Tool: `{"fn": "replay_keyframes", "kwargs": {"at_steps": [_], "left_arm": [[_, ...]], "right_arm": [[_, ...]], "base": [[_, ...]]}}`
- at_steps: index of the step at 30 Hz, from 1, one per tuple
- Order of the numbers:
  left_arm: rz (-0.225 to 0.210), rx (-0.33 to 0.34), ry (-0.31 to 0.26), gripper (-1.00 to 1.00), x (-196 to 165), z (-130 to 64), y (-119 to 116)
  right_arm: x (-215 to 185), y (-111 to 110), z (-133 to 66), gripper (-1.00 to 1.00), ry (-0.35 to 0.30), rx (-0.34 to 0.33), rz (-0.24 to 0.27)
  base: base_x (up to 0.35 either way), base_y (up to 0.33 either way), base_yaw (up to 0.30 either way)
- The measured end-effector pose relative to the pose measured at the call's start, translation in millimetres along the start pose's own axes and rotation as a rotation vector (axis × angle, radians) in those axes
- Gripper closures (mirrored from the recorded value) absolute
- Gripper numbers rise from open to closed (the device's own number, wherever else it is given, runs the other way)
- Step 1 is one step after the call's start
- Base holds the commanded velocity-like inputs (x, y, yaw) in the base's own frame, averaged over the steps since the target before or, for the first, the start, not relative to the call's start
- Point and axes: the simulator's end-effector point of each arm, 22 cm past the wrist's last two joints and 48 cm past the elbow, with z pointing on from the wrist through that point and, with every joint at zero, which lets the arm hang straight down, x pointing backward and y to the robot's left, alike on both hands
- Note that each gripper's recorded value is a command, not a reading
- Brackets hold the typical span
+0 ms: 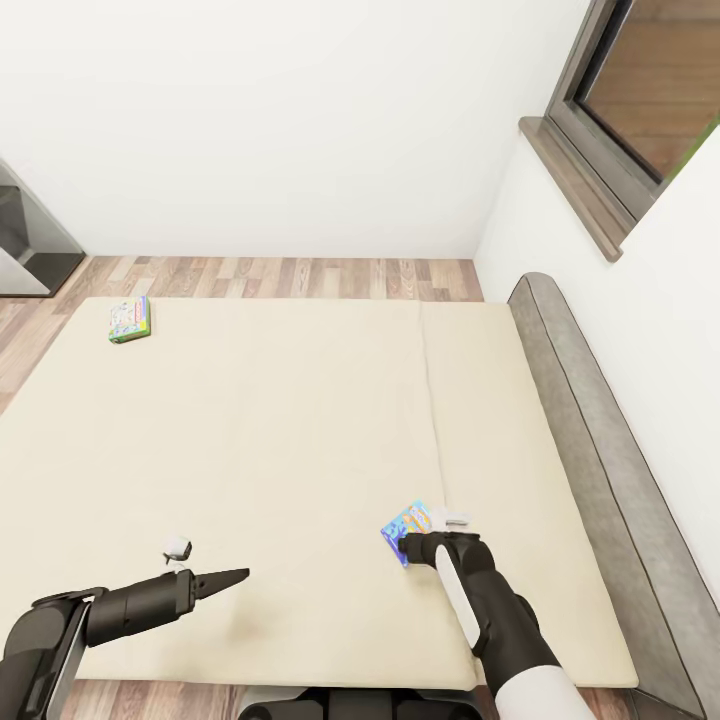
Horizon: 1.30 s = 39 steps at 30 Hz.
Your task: Put all the toys in the child's room - the three board games (two on the bed and one on the table), the two jigsaw puzzles on the table, and the tennis ball on the table - inside the toy box on the table in the child's room.
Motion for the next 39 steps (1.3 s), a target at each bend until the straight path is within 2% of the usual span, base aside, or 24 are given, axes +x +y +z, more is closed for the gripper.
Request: {"fn": "replay_keyframes", "kwargs": {"at_steps": [9,16,25,30,36,38,39], "left_arm": [[-0.001,-0.004,0.002,-1.0,1,0.9,1],[-0.002,-0.004,0.004,-1.0,1,1.7,1],[-0.002,-0.003,0.002,-1.0,1,1.1,1],[-0.005,-0.001,-0.01,-1.0,-4,-5.7,0],[-0.009,-0.028,-0.02,-1.0,-16,-20.8,5],[-0.005,-0.028,-0.027,-1.0,-28,-22.8,2],[0.01,-0.023,-0.035,-1.0,-41,-22.1,-3]], "right_arm": [[-19,6,-9.3,-1.0,-0.02,-0.007,-0.019],[-48,8,-15.9,-1.0,-0.046,-0.007,-0.027],[-68,10,-16.1,-1.0,-0.059,-0.005,-0.034],[-71,10,-10.8,-1.0,-0.045,-0.002,-0.04],[-80,10,-10.3,-1.0,-0.045,0.001,-0.044],[-82,10,-10.6,-1.0,-0.047,0.001,-0.045],[-83,10,-10.6,-1.0,-0.047,0.001,-0.045]], "base": [[0.0,0.0,0.0],[0.0,0.0,0.0],[0.0,0.0,0.0],[0.0,0.0,0.0],[0.0,0.0,0.0],[0.0,0.0,0.0],[0.0,0.0,0.0]]}}
